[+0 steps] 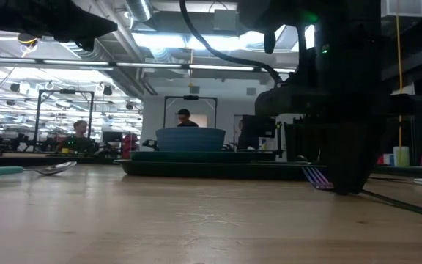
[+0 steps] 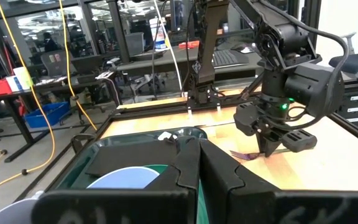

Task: Set up tray
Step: Put the blue fork on the black napkin

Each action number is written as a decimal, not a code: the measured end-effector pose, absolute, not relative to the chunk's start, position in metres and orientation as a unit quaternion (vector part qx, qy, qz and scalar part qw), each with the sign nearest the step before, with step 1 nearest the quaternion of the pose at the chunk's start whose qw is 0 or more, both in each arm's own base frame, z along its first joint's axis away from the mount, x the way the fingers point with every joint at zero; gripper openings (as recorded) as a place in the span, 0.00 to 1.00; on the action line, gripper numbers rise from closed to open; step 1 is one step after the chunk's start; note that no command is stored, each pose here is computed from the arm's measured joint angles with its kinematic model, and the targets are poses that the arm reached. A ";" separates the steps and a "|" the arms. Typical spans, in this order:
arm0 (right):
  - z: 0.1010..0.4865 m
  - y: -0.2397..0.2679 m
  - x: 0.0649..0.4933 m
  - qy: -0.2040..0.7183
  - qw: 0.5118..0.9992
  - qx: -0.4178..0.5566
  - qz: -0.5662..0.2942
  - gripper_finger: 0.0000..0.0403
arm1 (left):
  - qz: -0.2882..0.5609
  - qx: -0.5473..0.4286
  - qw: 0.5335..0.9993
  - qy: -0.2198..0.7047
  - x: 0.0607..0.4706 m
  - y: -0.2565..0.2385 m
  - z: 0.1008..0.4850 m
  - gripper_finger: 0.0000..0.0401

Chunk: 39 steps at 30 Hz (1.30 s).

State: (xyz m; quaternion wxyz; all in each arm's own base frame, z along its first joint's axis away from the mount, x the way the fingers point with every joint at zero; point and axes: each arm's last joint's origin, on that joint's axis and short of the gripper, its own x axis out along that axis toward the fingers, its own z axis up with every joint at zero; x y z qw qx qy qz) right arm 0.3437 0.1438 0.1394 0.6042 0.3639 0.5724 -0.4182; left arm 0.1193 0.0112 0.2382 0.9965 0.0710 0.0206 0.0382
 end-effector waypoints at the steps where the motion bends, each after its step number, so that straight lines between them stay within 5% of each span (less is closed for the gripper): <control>1: 0.139 0.144 0.344 0.569 0.602 0.368 -0.422 0.19 | 0.038 0.071 0.997 0.021 0.119 0.011 0.238 0.01; 8: 0.139 0.144 0.345 0.561 0.599 0.379 -0.427 0.18 | 0.038 0.071 0.997 0.021 0.119 0.011 0.238 0.01; 18: 0.140 0.144 0.345 0.553 0.596 0.389 -0.433 0.03 | 0.038 0.071 0.997 0.021 0.119 0.011 0.238 0.01; 39: 0.164 0.142 0.341 0.554 0.627 0.377 -0.397 0.03 | 0.038 0.071 0.997 0.021 0.119 0.011 0.238 0.01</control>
